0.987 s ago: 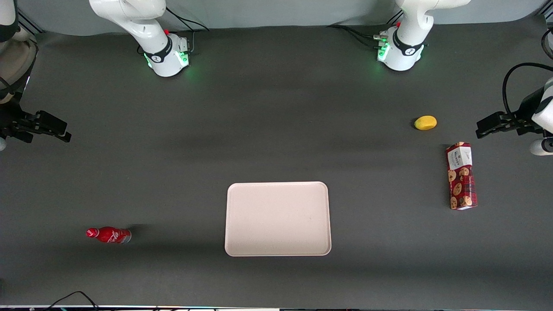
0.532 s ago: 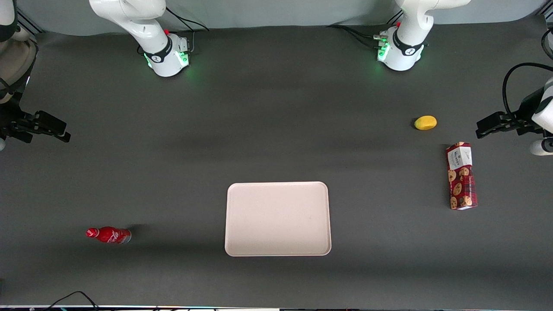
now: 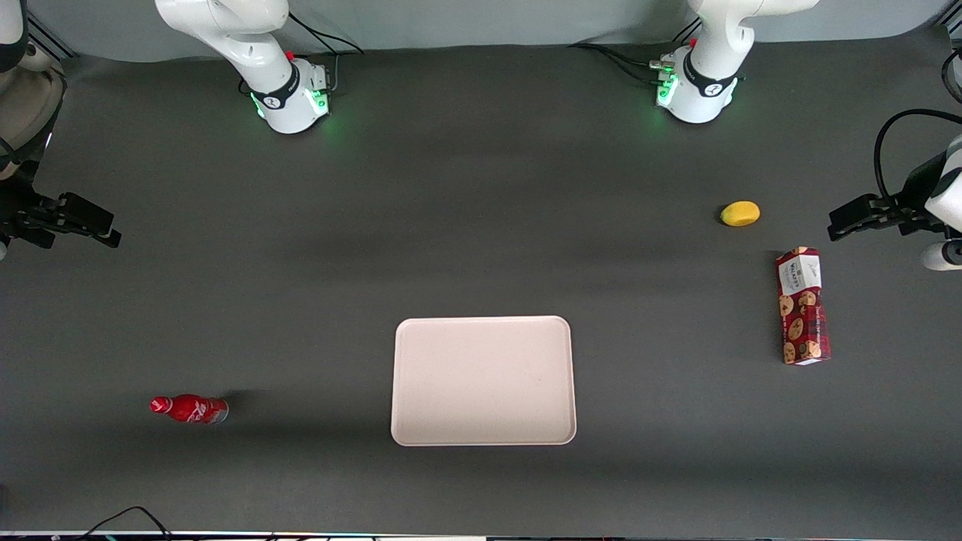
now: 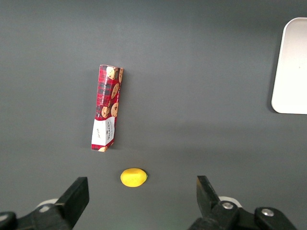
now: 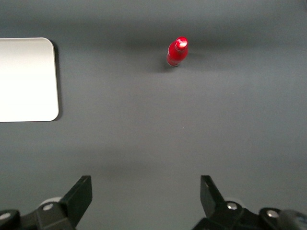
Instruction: Place coke bottle on tray
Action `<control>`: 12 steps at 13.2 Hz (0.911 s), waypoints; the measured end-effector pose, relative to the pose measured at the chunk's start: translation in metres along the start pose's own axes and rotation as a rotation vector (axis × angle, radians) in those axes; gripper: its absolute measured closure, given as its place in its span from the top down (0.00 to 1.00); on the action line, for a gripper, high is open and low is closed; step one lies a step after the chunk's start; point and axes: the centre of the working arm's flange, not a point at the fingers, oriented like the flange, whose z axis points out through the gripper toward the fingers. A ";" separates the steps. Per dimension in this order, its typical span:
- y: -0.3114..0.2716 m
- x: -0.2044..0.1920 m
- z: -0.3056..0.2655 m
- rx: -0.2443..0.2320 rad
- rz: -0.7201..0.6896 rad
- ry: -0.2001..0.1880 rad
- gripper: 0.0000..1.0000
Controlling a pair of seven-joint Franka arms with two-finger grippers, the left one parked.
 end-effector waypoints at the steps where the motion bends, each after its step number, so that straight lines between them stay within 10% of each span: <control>1: 0.001 0.000 0.000 0.000 0.001 0.000 1.00; 12: 0.034 0.099 0.101 -0.019 0.040 0.028 1.00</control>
